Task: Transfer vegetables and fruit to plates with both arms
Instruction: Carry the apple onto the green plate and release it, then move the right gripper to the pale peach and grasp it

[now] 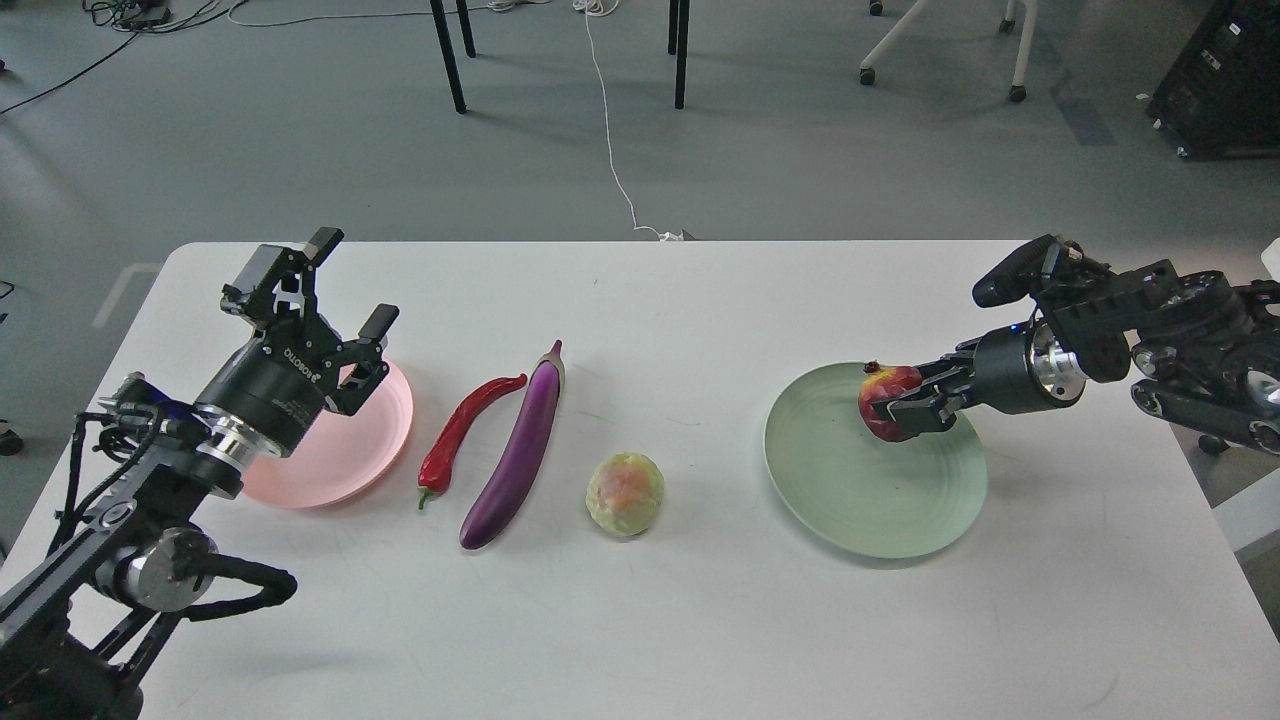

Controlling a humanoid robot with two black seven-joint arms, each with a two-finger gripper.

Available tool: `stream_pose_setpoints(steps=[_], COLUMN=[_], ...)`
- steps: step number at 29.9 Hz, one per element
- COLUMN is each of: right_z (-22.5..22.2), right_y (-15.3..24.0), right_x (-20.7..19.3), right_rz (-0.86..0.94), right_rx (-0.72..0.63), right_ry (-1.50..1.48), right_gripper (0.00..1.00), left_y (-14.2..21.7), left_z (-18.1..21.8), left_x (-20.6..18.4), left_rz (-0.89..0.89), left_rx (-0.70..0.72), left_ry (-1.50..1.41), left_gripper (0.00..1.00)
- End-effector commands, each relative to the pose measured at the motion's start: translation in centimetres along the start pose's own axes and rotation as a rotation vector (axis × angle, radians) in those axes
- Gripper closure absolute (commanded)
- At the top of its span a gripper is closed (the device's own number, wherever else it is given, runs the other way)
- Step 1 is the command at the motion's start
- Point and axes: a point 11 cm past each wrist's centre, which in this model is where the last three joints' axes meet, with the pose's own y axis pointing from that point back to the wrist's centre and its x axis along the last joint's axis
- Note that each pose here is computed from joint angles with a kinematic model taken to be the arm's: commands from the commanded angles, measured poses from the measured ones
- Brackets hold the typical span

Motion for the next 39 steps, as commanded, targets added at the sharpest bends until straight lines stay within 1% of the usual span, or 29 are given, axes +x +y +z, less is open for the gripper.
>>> stream_pose_setpoints(steps=[1, 4, 6, 11, 14, 16, 18, 21, 25, 30, 39], right_z=[-0.1, -0.5, -1.6, -6.9, -11.0, -12.9, -15.1, -17.1, -19.2, -19.1, -20.0], right_y=[0.0, 0.3, 0.7, 1.1, -0.5, -1.6, -3.1, -4.8, -6.7, -8.4, -10.5], right_x=[0.2, 1.6, 3.2, 8.6, 10.3, 10.8, 11.0, 10.9, 9.4, 7.7, 7.1], right_rz=[0.005, 0.038, 0.071, 0.158, 0.157, 0.144, 0.121, 0.099, 0.046, 0.003, 0.003], right_rx=[0.005, 0.013, 0.045, 0.181, 0.281, 0.319, 0.358, 0.392, 0.435, 0.42, 0.424], right_ry=[0.0, 0.003, 0.015, 0.04, 0.041, 0.064, 0.093, 0.119, 0.132, 0.133, 0.131], right_gripper=[0.05, 0.04, 0.04, 0.04, 0.04, 0.04, 0.04, 0.04, 0.04, 0.04, 0.04], left_y=[0.0, 0.0, 0.0, 0.0, 0.0, 0.0, 0.0, 0.3, 0.5, 0.6, 0.7], left_z=[0.0, 0.1, 0.0, -0.1, -0.1, 0.0, 0.2, 0.2, 0.1, 0.0, 0.1], left_x=[0.0, 0.1, 0.0, -0.1, -0.1, -0.1, -0.2, -0.1, 0.1, 0.2, 0.3], left_rz=[0.001, 0.0, -0.001, 0.0, -0.001, -0.002, -0.007, -0.003, 0.006, 0.008, 0.011], left_rx=[-0.001, -0.001, 0.001, 0.001, 0.0, 0.0, -0.004, -0.002, -0.002, 0.001, -0.001], left_ry=[-0.001, -0.002, -0.001, 0.003, 0.002, 0.0, -0.003, -0.003, -0.002, -0.002, -0.002], left_gripper=[0.01, 0.01, 0.01, 0.01, 0.01, 0.01, 0.01, 0.01, 0.01, 0.01, 0.01])
